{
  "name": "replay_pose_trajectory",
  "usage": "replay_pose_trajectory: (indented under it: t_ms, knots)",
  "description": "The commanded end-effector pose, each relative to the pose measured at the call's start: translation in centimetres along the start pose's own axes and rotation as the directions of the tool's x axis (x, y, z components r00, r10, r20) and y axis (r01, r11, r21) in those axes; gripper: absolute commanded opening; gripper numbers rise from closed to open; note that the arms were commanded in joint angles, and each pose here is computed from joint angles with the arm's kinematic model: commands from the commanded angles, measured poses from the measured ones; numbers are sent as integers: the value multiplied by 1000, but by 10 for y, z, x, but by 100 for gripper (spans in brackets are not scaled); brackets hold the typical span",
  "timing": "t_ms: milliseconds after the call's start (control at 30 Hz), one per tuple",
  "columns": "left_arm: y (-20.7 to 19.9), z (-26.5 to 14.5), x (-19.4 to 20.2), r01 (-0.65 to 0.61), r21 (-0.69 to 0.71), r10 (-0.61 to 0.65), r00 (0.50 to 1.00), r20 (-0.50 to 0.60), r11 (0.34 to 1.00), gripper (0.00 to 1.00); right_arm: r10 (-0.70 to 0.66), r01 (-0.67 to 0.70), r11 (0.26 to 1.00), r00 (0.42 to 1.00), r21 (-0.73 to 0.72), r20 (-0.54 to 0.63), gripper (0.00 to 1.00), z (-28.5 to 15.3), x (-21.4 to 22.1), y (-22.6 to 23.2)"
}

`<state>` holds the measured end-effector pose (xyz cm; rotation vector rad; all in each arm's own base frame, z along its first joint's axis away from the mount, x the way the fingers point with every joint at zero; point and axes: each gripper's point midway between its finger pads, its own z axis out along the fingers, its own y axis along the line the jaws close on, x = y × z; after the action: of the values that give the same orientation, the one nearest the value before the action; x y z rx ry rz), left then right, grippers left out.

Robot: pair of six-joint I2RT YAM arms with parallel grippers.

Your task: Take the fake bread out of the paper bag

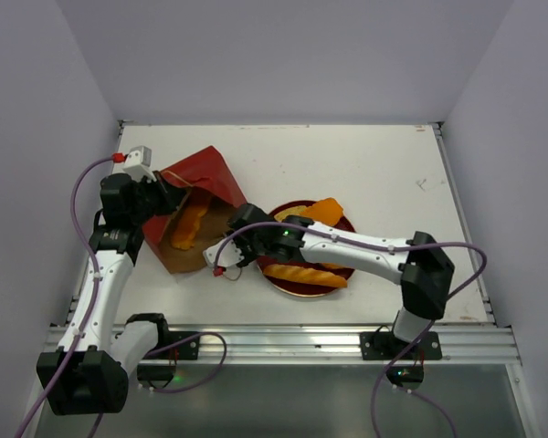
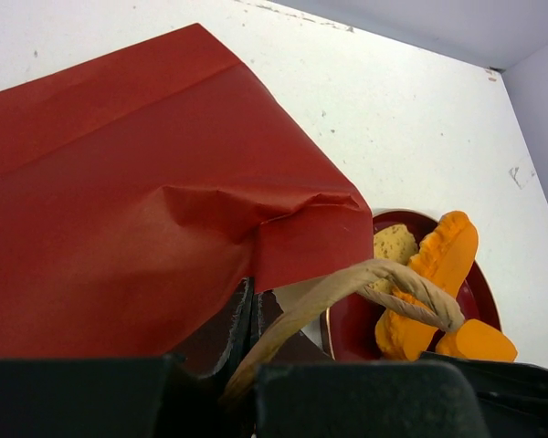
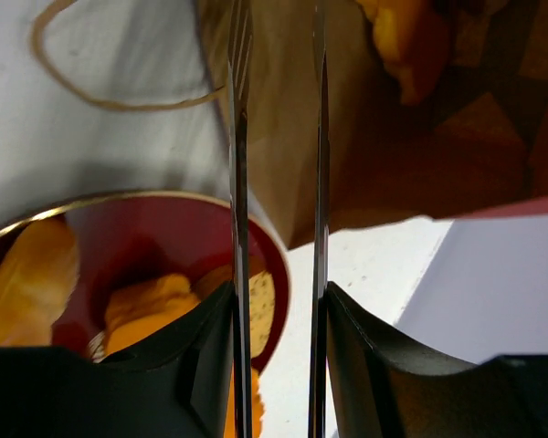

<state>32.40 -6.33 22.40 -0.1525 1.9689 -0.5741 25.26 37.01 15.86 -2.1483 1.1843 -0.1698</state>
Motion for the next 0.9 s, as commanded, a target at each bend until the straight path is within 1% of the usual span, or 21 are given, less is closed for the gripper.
replay_pose_trajectory:
  t_ms: [0,67,100,133,300,433,567,867]
  knots:
    - [-11,-4,-13,-4,35,3,1000,15,999,0,-22,40,966,997,257,-72,44,3,-15,-60]
    - [-10,-4,-14,-7,31,6,1000,19,999,0,-56,81,950,994,302,-92,44,11,-21,-69]
    - [-10,-4,-15,-8,30,7,1000,20,1000,0,-67,104,947,989,303,-130,44,21,-19,-66]
    - [-10,-5,-15,-10,28,9,1000,20,1000,0,-77,119,939,987,321,-139,44,24,-21,-70]
    - [-11,-5,-17,-14,31,13,1000,25,999,0,-75,143,925,977,353,-197,45,39,-18,-75]
    - [-11,-4,-18,-20,37,19,999,26,999,0,-78,156,915,973,372,-215,45,45,-19,-76]
    - [-13,-4,-18,-20,47,19,999,27,999,0,-91,172,916,969,362,-231,45,55,-19,-71]
    - [-15,-6,-21,-27,53,25,999,35,998,0,-127,194,923,968,332,-214,47,58,-29,-56]
